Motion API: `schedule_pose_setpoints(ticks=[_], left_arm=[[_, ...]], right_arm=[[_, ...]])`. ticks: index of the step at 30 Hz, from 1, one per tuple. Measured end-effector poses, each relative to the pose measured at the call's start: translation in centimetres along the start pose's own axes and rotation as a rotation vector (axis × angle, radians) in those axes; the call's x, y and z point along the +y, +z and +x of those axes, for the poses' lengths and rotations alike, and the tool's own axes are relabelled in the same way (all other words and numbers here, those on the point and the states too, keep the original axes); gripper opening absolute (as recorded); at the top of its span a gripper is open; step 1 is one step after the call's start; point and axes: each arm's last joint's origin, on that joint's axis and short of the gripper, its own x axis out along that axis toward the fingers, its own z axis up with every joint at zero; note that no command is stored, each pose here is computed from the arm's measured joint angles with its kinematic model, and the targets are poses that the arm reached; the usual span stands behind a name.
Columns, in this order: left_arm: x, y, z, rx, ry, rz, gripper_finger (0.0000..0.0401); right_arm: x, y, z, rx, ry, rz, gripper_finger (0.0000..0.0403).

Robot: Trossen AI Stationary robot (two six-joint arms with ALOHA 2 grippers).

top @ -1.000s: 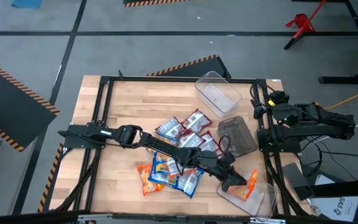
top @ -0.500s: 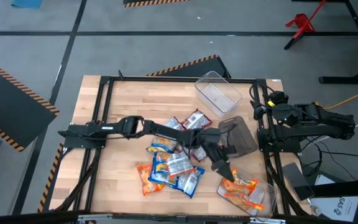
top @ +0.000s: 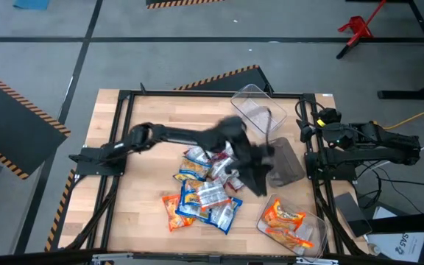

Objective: Sort Maruchan noodles
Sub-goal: Put the orange bag into the bottom transparent bin

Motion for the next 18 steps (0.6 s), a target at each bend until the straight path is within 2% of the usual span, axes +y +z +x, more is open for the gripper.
schedule_pose_setpoints(ticks=[3,7,9,11,13,14,18], left_arm=[[-5.8,1.9,0.6,-0.076,-0.065,0.239,0.0136],[-13.0,3.1,1.1,-0.127,-0.140,0.592,0.0136],[-15.3,3.2,1.5,-0.136,-0.155,0.742,0.0136],[-16.2,3.0,2.2,-0.168,-0.134,0.831,0.0136],[-16.1,3.0,2.6,-0.209,-0.053,0.856,0.0136],[-15.9,3.2,2.3,-0.231,0.030,0.839,0.0136],[-16.2,4.1,-1.3,-0.266,0.533,0.756,0.0136]], right_arm=[[0.0,0.0,0.0,0.000,0.000,0.000,0.0351],[0.0,0.0,0.0,0.000,0.000,0.000,0.0351],[0.0,0.0,0.0,0.000,0.000,-0.001,0.0351],[0.0,0.0,0.0,0.000,0.000,-0.001,0.0351],[0.0,0.0,0.0,0.006,0.007,-0.001,0.0351],[0.0,0.0,0.0,0.013,0.015,-0.002,0.0351],[0.2,-0.1,0.0,0.041,0.050,-0.018,0.0351]])
